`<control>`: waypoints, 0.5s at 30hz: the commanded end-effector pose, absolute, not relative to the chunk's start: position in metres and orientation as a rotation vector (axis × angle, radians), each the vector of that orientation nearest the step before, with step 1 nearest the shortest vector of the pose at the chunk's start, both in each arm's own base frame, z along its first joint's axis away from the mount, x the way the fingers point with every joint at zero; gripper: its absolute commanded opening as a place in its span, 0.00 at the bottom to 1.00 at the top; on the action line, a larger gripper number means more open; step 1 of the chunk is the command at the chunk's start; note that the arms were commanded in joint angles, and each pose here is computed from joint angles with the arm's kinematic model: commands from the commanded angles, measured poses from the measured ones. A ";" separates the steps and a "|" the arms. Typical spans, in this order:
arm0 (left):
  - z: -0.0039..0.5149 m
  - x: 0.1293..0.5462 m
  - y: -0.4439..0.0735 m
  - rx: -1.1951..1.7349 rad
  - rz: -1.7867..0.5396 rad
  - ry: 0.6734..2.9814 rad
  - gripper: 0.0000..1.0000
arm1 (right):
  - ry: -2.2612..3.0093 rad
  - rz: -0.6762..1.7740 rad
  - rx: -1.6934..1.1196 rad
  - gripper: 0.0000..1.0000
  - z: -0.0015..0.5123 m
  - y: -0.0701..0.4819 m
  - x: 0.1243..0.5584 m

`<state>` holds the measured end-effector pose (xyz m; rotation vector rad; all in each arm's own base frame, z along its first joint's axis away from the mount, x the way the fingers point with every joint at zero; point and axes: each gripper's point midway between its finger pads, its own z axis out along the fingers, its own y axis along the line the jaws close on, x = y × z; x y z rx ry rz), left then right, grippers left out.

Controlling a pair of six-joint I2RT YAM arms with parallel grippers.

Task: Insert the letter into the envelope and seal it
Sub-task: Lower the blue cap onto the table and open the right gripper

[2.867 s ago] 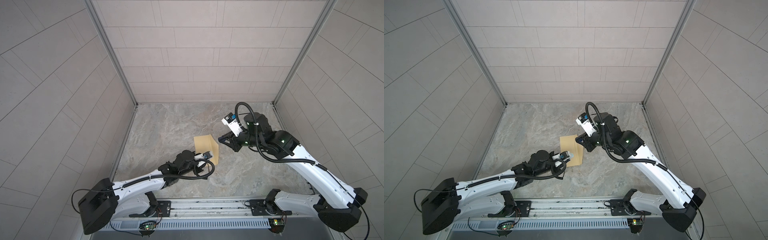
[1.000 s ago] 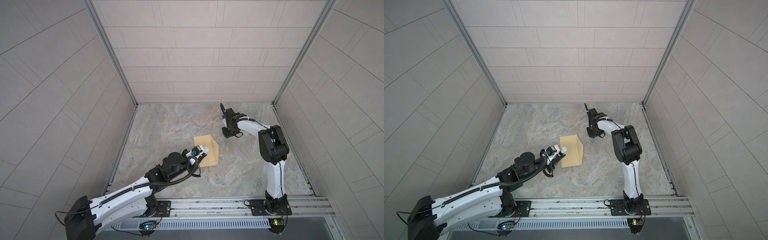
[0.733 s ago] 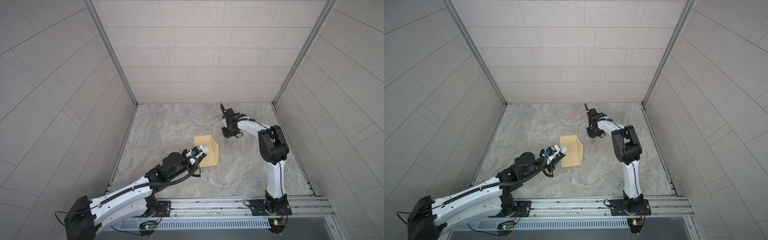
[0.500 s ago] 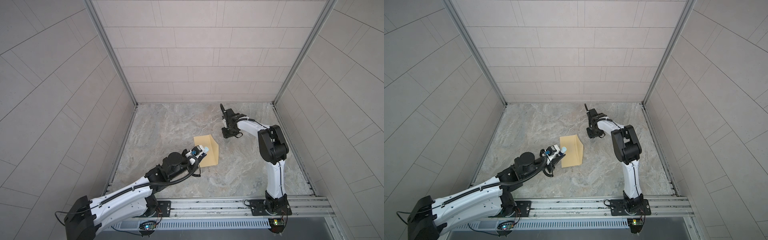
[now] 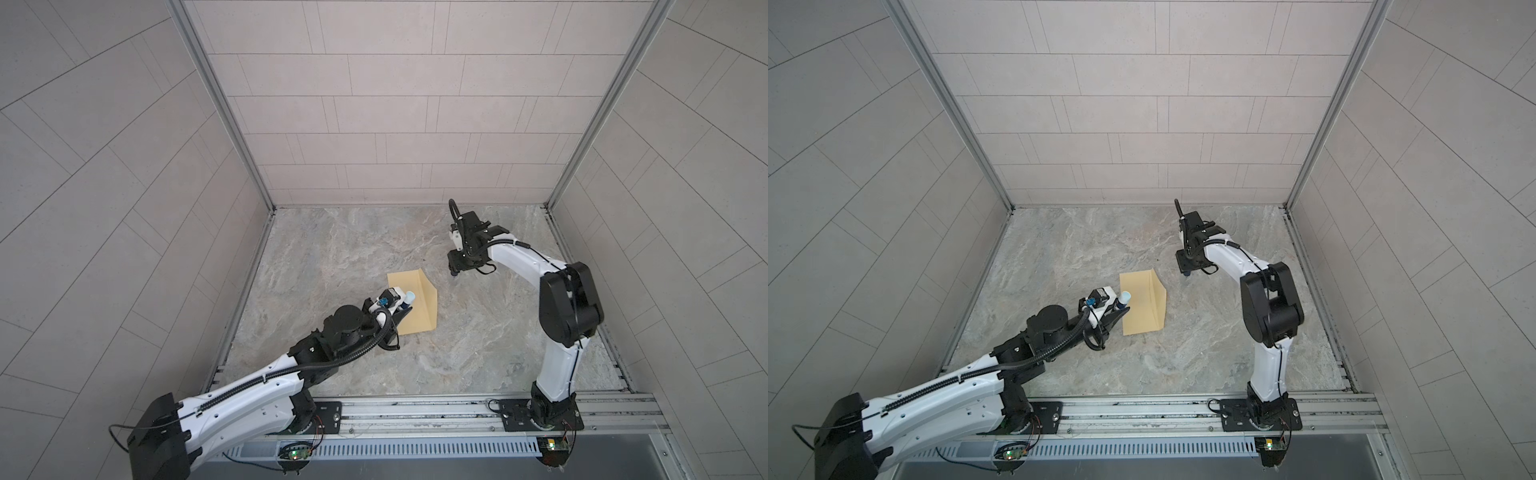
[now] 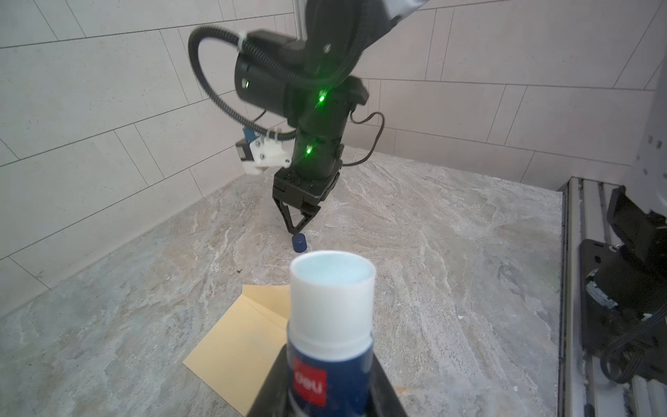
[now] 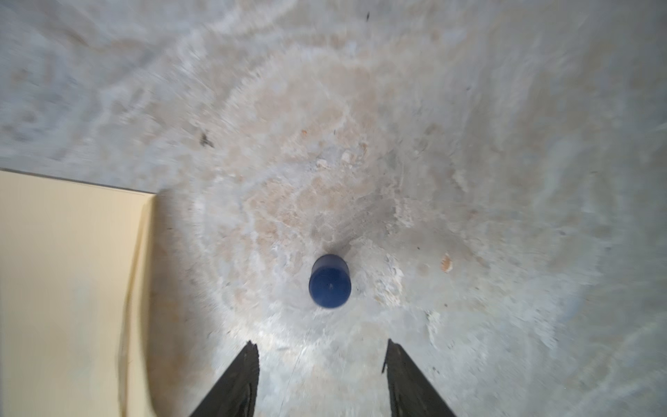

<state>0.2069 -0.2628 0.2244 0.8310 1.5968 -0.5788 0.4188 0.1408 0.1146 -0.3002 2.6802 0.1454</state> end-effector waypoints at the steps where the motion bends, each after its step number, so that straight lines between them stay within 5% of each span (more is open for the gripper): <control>1: 0.245 0.212 -0.259 0.678 -0.664 1.573 0.00 | 2.534 0.289 -0.318 0.58 0.174 0.149 0.399; 15: 0.277 0.196 -0.273 0.609 -0.915 1.475 0.00 | 1.827 1.043 -0.574 0.81 0.335 0.232 0.262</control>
